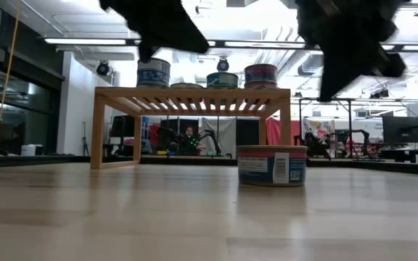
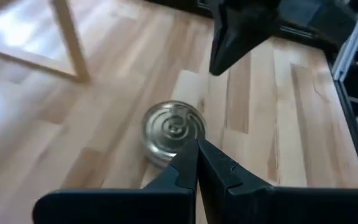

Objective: Stack canned seafood by type on shelf
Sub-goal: Stack the blue-pink tuna can on top of the other blue-pink tuna can on the shelf

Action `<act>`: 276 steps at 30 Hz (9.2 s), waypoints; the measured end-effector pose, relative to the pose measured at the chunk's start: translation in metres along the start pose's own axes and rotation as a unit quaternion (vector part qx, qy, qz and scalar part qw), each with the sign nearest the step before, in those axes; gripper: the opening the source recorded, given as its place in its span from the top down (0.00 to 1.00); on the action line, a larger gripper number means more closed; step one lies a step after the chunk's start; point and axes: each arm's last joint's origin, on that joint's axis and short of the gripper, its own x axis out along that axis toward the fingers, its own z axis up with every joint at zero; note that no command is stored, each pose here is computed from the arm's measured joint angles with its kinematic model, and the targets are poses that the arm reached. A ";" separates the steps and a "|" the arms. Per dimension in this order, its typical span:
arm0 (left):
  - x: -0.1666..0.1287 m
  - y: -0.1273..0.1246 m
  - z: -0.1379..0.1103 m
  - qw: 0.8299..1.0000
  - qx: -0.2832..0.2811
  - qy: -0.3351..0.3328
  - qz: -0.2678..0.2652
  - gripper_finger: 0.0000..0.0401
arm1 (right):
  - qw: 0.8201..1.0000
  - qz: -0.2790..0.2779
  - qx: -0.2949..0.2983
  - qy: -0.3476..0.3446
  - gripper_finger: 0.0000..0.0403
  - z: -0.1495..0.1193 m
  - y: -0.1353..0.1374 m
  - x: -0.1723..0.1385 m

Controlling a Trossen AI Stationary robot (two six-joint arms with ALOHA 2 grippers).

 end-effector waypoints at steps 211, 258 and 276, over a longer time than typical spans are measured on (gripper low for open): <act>-0.099 0.040 -0.068 0.980 -0.091 0.173 -0.018 1.00 | 0.949 -0.157 0.239 0.136 0.59 -0.077 -0.030 -0.059; -0.097 0.039 -0.063 0.947 -0.290 0.135 0.018 1.00 | 0.737 0.320 0.397 -0.442 0.55 0.168 -0.139 -0.079; -0.097 0.039 -0.063 0.951 -0.279 0.135 0.016 1.00 | 0.740 0.323 0.427 -0.407 0.32 0.165 -0.139 -0.074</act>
